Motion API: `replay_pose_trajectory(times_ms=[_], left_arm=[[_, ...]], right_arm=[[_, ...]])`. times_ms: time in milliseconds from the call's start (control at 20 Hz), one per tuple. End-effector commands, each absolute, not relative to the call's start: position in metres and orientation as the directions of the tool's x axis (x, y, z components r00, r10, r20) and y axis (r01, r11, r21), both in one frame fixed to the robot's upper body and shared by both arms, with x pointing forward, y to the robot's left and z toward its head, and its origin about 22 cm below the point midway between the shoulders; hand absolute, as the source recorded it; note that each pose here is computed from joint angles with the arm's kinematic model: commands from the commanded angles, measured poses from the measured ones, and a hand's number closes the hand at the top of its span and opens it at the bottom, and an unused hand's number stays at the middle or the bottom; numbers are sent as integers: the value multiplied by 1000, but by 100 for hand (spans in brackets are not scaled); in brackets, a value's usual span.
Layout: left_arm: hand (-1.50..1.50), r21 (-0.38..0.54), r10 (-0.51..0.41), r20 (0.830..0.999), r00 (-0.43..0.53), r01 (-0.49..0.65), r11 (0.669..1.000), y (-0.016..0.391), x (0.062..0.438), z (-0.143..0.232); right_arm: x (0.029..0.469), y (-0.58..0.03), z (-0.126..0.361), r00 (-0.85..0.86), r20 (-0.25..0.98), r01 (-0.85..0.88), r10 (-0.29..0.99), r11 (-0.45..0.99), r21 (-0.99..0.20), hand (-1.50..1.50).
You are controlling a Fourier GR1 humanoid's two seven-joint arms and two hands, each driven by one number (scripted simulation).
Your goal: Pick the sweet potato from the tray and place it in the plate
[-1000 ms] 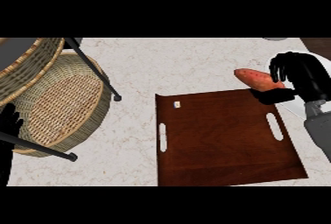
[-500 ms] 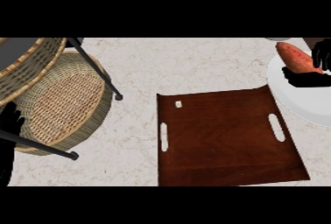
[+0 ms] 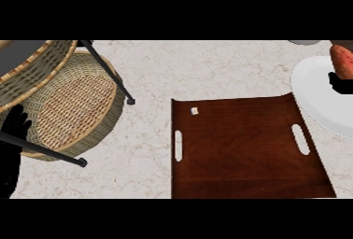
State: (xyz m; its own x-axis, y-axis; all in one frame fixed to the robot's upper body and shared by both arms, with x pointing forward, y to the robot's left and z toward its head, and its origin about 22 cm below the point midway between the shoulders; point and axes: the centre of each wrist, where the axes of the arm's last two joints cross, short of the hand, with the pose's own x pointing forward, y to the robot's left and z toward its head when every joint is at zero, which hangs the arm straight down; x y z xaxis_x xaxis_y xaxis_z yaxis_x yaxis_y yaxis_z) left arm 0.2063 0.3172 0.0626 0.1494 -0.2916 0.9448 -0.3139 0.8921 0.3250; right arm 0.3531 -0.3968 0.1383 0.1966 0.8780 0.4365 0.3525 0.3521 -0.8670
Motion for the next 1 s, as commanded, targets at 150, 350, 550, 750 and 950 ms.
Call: replay_pose_trajectory(times_ms=[150, 350, 550, 750, 950], left_arm=[[0, 207, -171, 958, 230, -142, 968, 272, 221, 32], [0, 195, -165, 958, 234, -108, 975, 264, 219, 29], [0, 216, -180, 955, 237, -131, 968, 272, 220, 25], [0, 208, -176, 955, 240, -116, 971, 276, 222, 27], [0, 210, -174, 953, 250, -122, 970, 267, 216, 18]], right_arm=[[351, -437, 127, 308, 391, 221, 867, 334, -916, 150], [349, -446, 107, 314, 417, 121, 853, 399, -909, 150], [342, -463, 96, 374, 384, -46, 844, 430, -901, 150], [341, -471, 95, 314, 420, -108, 852, 471, -875, -150], [350, -462, 94, 176, 541, -59, 822, 558, -828, -150]])
